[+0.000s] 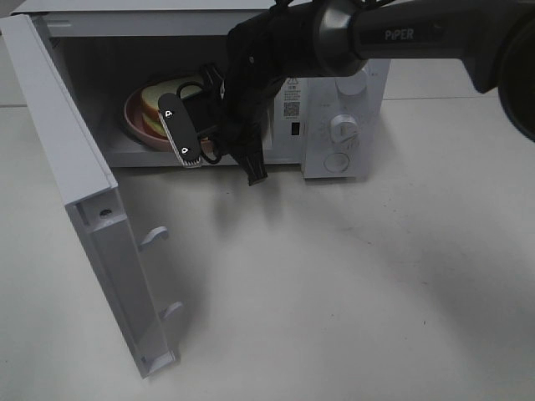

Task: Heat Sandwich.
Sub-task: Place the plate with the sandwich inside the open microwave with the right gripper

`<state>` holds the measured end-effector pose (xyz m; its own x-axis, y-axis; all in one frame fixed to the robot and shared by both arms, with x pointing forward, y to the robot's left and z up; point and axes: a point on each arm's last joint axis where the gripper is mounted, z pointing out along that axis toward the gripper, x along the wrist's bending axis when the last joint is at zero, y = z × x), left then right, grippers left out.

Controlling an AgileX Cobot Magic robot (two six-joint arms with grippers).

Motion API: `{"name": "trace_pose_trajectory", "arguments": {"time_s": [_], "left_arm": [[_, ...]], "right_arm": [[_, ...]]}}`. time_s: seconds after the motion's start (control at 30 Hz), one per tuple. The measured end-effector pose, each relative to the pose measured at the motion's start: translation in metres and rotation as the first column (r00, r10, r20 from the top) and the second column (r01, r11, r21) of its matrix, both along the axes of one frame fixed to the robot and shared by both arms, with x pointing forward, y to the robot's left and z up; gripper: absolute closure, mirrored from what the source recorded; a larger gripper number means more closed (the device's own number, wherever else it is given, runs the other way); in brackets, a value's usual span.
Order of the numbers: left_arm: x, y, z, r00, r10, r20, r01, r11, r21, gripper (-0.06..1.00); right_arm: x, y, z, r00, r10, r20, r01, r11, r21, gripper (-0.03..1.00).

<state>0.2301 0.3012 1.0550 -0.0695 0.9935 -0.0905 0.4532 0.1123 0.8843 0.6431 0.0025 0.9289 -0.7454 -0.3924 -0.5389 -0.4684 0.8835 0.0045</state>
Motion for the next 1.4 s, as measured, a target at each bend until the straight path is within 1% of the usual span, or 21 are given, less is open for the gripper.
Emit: {"name": "trace_pose_trajectory", "arguments": {"time_s": [0.3, 0.5, 0.57, 0.63, 0.67, 0.73, 0.77, 0.8, 0.83, 0.87, 0.9, 0.97, 1.0, 1.17, 1.37, 1.4], "left_arm": [[0.0, 0.0, 0.0, 1.0, 0.0, 0.0, 0.0, 1.0, 0.0, -0.02], [0.0, 0.0, 0.0, 1.0, 0.0, 0.0, 0.0, 1.0, 0.0, -0.02], [0.0, 0.0, 0.0, 1.0, 0.0, 0.0, 0.0, 1.0, 0.0, -0.02], [0.0, 0.0, 0.0, 1.0, 0.0, 0.0, 0.0, 1.0, 0.0, -0.02], [0.0, 0.0, 0.0, 1.0, 0.0, 0.0, 0.0, 1.0, 0.0, -0.02], [0.0, 0.0, 0.0, 1.0, 0.0, 0.0, 0.0, 1.0, 0.0, -0.02], [0.0, 0.0, 0.0, 1.0, 0.0, 0.0, 0.0, 1.0, 0.0, -0.02], [0.0, 0.0, 0.0, 1.0, 0.0, 0.0, 0.0, 1.0, 0.0, -0.02], [0.0, 0.0, 0.0, 1.0, 0.0, 0.0, 0.0, 1.0, 0.0, -0.02], [0.0, 0.0, 0.0, 1.0, 0.0, 0.0, 0.0, 1.0, 0.0, -0.02], [0.0, 0.0, 0.0, 1.0, 0.0, 0.0, 0.0, 1.0, 0.0, -0.02], [0.0, 0.0, 0.0, 1.0, 0.0, 0.0, 0.0, 1.0, 0.0, -0.02], [0.0, 0.0, 0.0, 1.0, 0.0, 0.0, 0.0, 1.0, 0.0, -0.02], [0.0, 0.0, 0.0, 1.0, 0.0, 0.0, 0.0, 1.0, 0.0, -0.02], [0.0, 0.0, 0.0, 1.0, 0.0, 0.0, 0.0, 1.0, 0.0, -0.02], [0.0, 0.0, 0.0, 1.0, 0.0, 0.0, 0.0, 1.0, 0.0, -0.02]], "right_arm": [[0.015, 0.009, -0.006, 0.999, -0.015, 0.041, 0.015, 1.0, 0.005, 0.87], [0.024, 0.014, -0.004, 0.997, -0.045, 0.068, 0.043, 0.998, 0.036, 0.84], [0.026, 0.015, -0.004, 0.995, -0.058, 0.075, 0.054, 0.997, 0.048, 0.8], [0.026, 0.015, -0.004, 0.995, -0.058, 0.076, 0.055, 0.997, 0.05, 0.78], [0.026, 0.016, -0.004, 0.995, -0.06, 0.078, 0.056, 0.997, 0.053, 0.73], [0.027, 0.016, -0.003, 0.995, -0.062, 0.083, 0.057, 0.997, 0.061, 0.67], [0.027, 0.016, -0.003, 0.995, -0.062, 0.083, 0.057, 0.997, 0.061, 0.67], [0.027, 0.016, -0.003, 0.994, -0.063, 0.084, 0.058, 0.996, 0.063, 0.64], [0.027, 0.016, -0.002, 0.994, -0.071, 0.082, 0.065, 0.995, 0.069, 0.57], [0.027, 0.016, -0.002, 0.994, -0.078, 0.079, 0.072, 0.995, 0.074, 0.54], [0.027, 0.016, -0.002, 0.994, -0.078, 0.079, 0.072, 0.995, 0.074, 0.54], [0.027, 0.016, -0.003, 0.993, -0.098, 0.071, 0.092, 0.992, 0.086, 0.47], [0.027, 0.016, -0.003, 0.992, -0.104, 0.068, 0.098, 0.991, 0.09, 0.45], [0.022, 0.013, -0.007, 0.993, -0.113, 0.045, 0.109, 0.991, 0.078, 0.39], [0.014, 0.007, -0.006, 0.993, -0.113, 0.033, 0.11, 0.991, 0.073, 0.37], [0.01, 0.005, -0.002, 0.993, -0.106, 0.045, 0.102, 0.991, 0.088, 0.36]]}}
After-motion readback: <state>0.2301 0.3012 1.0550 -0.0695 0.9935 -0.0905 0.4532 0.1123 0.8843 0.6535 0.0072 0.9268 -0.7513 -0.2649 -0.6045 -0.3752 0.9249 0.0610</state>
